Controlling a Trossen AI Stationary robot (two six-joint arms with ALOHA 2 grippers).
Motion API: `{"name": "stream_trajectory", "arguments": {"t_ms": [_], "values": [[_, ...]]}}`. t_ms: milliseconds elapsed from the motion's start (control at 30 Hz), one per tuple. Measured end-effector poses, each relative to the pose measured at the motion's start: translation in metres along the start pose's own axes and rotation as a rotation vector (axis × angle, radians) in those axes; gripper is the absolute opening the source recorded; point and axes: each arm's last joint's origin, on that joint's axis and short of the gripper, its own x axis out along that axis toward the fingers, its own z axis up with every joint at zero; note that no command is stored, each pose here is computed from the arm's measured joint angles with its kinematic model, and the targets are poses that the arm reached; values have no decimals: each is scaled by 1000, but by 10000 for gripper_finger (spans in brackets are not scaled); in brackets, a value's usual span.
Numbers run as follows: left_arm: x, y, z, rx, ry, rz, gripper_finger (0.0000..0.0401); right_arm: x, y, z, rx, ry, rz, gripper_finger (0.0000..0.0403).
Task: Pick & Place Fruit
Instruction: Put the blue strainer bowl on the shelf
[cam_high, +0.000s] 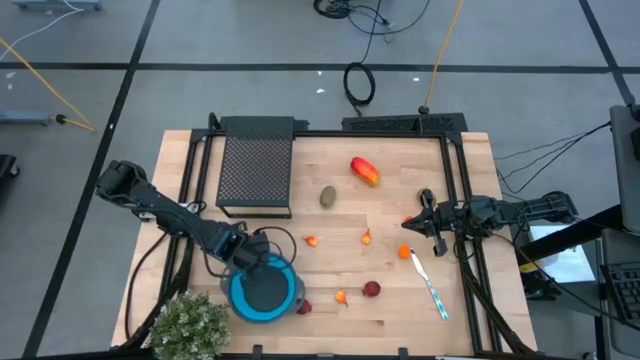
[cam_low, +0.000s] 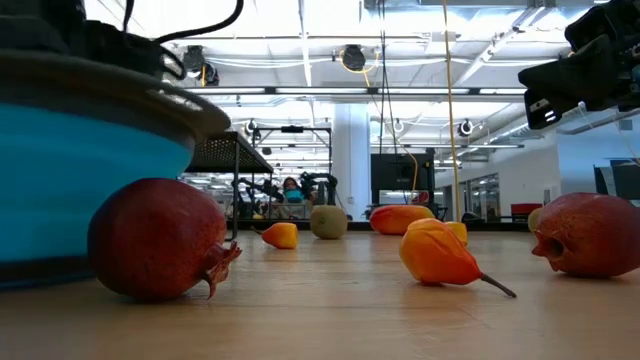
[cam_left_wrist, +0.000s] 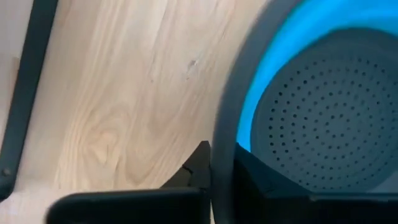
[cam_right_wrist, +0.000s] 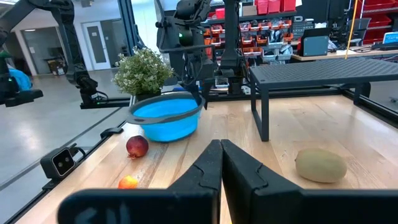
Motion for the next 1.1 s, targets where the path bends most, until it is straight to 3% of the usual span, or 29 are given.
{"name": "stream_trajectory", "arguments": {"t_ms": [467, 800, 1100], "values": [[-8, 1, -3, -138, 57, -37, 13, 0, 0, 0, 0, 0, 0, 0], [-47, 8, -2, -232, 32, -44, 5, 0, 0, 0, 0, 0, 0, 0], [-87, 13, 14, -270, -45, 3, 4, 0, 0, 0, 0, 1, 0, 0]]}}
